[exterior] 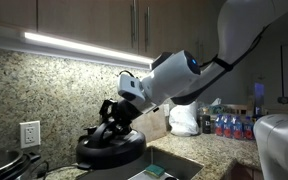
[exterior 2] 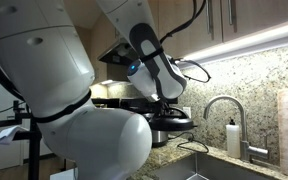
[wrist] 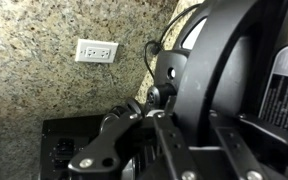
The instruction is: Put the black lid on the rice cooker.
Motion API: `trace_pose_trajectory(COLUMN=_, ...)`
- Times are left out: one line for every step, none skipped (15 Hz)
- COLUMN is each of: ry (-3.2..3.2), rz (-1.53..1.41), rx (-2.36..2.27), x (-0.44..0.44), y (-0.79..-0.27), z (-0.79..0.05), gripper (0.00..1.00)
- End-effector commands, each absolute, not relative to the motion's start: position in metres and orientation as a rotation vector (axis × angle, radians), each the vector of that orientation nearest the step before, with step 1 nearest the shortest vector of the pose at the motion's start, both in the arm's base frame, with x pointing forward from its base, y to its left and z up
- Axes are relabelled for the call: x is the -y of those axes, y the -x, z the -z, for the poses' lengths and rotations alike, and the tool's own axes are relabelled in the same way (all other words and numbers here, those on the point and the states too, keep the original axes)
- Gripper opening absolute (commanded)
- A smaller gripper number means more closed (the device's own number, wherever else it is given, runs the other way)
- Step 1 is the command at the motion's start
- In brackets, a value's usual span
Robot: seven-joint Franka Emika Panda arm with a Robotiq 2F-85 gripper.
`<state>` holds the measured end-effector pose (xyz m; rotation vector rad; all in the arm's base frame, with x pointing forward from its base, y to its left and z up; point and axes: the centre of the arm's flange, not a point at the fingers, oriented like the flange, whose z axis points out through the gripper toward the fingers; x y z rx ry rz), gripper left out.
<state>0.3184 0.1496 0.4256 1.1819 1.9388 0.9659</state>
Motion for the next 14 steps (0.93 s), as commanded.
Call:
trace_pose_trajectory(ry=-1.122, rz=-0.991, rx=-1.982, x=-0.161, y=-0.323, z=-0.434, gripper=0.02)
trace_pose_trajectory(ry=-1.084, rz=-0.996, rx=-2.012, x=-0.172, y=-0.326, z=-0.441, gripper=0.02)
trace_pose_trajectory(ry=-1.057, rz=-0.994, rx=-2.032, x=-0.183, y=-0.329, z=-0.446, gripper=0.02)
trace_pose_trajectory(ry=-1.018, rz=-1.0, rx=-2.054, x=-0.198, y=-0.333, z=-0.453, gripper=0.02)
trace_pose_trajectory(ry=-0.977, rz=-1.007, rx=-2.072, x=-0.211, y=-0.335, z=-0.459, gripper=0.02)
trace_pose_trajectory(ry=-0.934, rz=-1.012, rx=-2.081, x=-0.226, y=-0.338, z=-0.467, gripper=0.02)
trace_pose_trajectory(ry=-0.886, rz=-1.022, rx=-2.089, x=-0.242, y=-0.342, z=-0.477, gripper=0.02)
trace_pose_trajectory(ry=-0.843, rz=-1.026, rx=-2.097, x=-0.257, y=-0.346, z=-0.486, gripper=0.02)
trace_pose_trajectory(ry=-0.802, rz=-1.033, rx=-2.096, x=-0.274, y=-0.352, z=-0.497, gripper=0.02)
trace_pose_trajectory(ry=-0.768, rz=-1.044, rx=-2.09, x=-0.285, y=-0.367, z=-0.492, gripper=0.02)
trace_pose_trajectory(ry=-0.734, rz=-1.061, rx=-2.086, x=-0.3, y=-0.376, z=-0.499, gripper=0.02)
trace_pose_trajectory(ry=-0.712, rz=-1.076, rx=-2.089, x=-0.312, y=-0.387, z=-0.507, gripper=0.02)
trace_pose_trajectory(ry=-0.695, rz=-1.089, rx=-2.094, x=-0.325, y=-0.398, z=-0.512, gripper=0.02)
trace_pose_trajectory(ry=-0.679, rz=-1.104, rx=-2.106, x=-0.337, y=-0.409, z=-0.516, gripper=0.02)
